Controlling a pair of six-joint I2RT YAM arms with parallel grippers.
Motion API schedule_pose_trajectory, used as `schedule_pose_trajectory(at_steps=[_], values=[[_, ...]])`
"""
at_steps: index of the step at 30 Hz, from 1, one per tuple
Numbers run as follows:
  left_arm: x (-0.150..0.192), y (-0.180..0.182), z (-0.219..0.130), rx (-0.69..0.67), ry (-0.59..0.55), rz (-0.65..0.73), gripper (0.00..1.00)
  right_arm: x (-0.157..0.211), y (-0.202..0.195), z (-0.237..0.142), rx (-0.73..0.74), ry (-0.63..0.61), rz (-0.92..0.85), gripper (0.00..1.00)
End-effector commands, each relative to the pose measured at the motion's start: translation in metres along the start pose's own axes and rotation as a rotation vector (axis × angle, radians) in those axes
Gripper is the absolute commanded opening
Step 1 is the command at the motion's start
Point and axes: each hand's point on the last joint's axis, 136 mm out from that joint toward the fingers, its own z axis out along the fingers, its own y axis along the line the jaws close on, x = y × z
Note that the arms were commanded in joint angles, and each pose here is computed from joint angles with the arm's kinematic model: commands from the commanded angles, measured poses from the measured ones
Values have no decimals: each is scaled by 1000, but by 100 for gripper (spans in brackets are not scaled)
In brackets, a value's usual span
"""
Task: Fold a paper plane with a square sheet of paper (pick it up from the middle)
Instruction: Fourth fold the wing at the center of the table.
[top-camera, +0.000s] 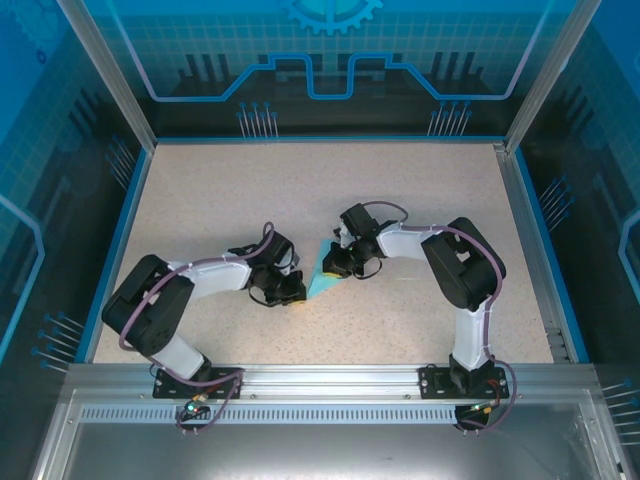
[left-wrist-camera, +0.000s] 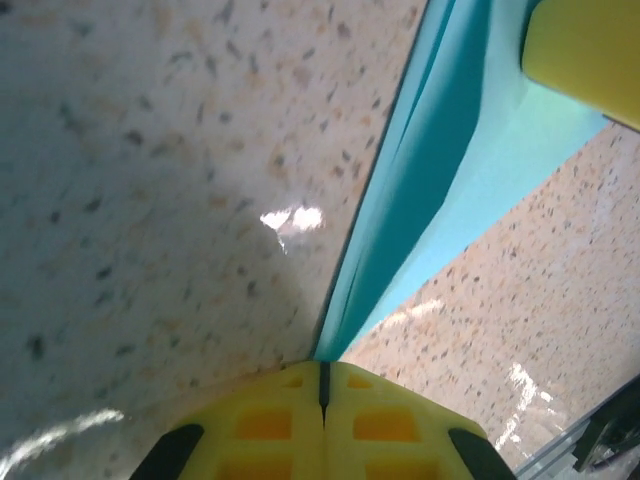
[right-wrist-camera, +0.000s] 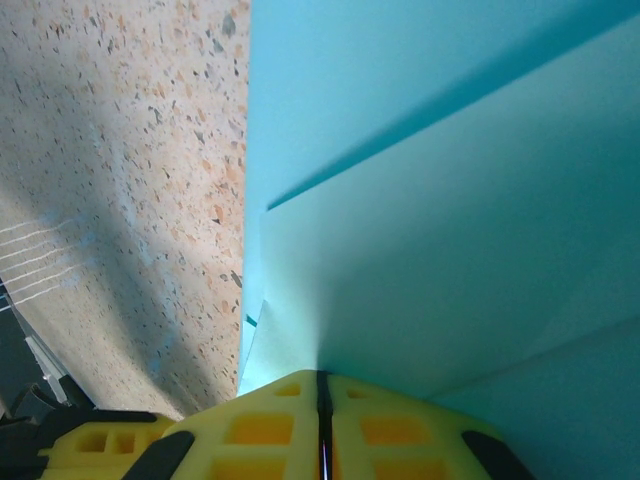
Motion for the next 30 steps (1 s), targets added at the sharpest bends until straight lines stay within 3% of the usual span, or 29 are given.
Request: schedule_pose_trajectory(at_steps=[1, 6, 15, 23, 30], values=[[1, -12, -17, 41, -18, 15, 5, 22, -69, 20, 222, 49, 91, 10], [-19, -40, -21, 144, -83, 31, 6, 19, -64, 20, 201, 47, 84, 10], [-28, -40, -1, 147, -52, 17, 6, 20, -62, 21, 193, 51, 81, 10], [-25, -9, 9, 19, -50, -11, 5, 15, -52, 17, 166, 39, 58, 10], [-19, 16, 17, -62, -47, -42, 2, 0, -20, 4, 86, -8, -36, 13]])
